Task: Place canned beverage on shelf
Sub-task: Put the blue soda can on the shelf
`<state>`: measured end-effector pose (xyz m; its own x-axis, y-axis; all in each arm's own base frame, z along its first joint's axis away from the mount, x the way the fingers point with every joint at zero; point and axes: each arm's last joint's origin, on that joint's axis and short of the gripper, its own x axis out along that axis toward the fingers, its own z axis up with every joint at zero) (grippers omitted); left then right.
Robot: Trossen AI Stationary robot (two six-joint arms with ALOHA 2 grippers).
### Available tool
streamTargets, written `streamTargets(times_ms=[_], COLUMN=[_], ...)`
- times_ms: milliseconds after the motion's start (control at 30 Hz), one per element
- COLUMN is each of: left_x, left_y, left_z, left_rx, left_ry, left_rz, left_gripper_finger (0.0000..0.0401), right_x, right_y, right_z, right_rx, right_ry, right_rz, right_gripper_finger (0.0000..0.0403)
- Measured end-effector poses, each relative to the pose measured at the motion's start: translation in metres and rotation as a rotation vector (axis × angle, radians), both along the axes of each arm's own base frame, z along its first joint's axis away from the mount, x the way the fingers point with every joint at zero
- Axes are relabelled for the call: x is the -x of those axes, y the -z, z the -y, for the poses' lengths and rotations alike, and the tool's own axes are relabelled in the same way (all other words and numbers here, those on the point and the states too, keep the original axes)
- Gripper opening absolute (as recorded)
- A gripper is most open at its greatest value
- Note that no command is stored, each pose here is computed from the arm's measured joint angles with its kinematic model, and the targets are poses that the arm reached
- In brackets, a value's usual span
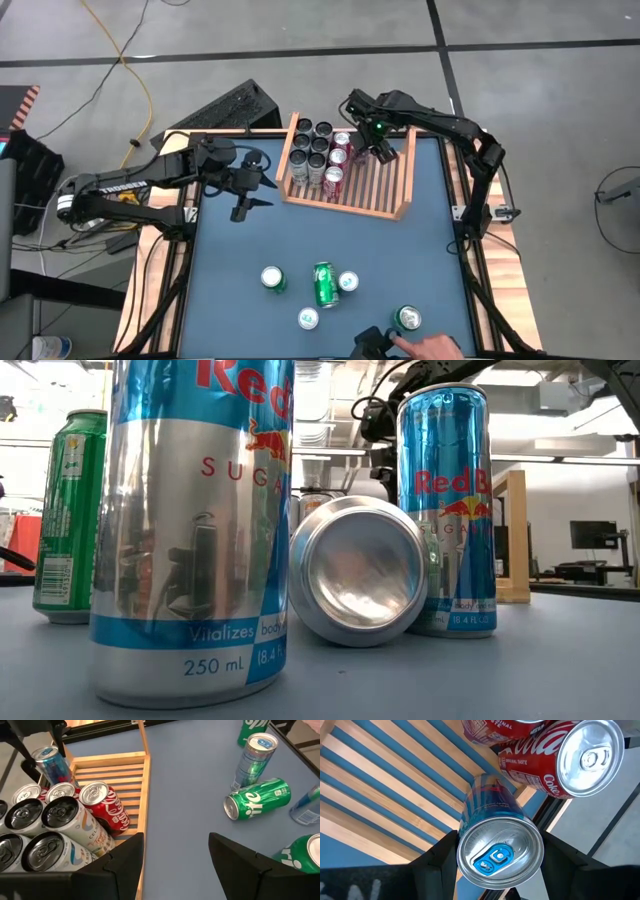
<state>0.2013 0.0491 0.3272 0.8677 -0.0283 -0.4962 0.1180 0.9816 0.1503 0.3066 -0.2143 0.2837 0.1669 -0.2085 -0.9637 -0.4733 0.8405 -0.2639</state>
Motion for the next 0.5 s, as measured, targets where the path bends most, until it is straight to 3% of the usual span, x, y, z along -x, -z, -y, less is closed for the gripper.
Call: streamTargets(times_ms=[500], left_x=[0.000], left_y=[0.000], left_z=[0.000], left_rx=[0.002], left_ry=[0.001], left_rz=[-0.001], left_gripper_finger=[0.0212], right_x=[-0.002], right_y=[0.012], right_z=[0.009], right_rx=[-0.045], right_ry=[0.020], right_rz=[0.011], right_gripper_finger=[0.0215])
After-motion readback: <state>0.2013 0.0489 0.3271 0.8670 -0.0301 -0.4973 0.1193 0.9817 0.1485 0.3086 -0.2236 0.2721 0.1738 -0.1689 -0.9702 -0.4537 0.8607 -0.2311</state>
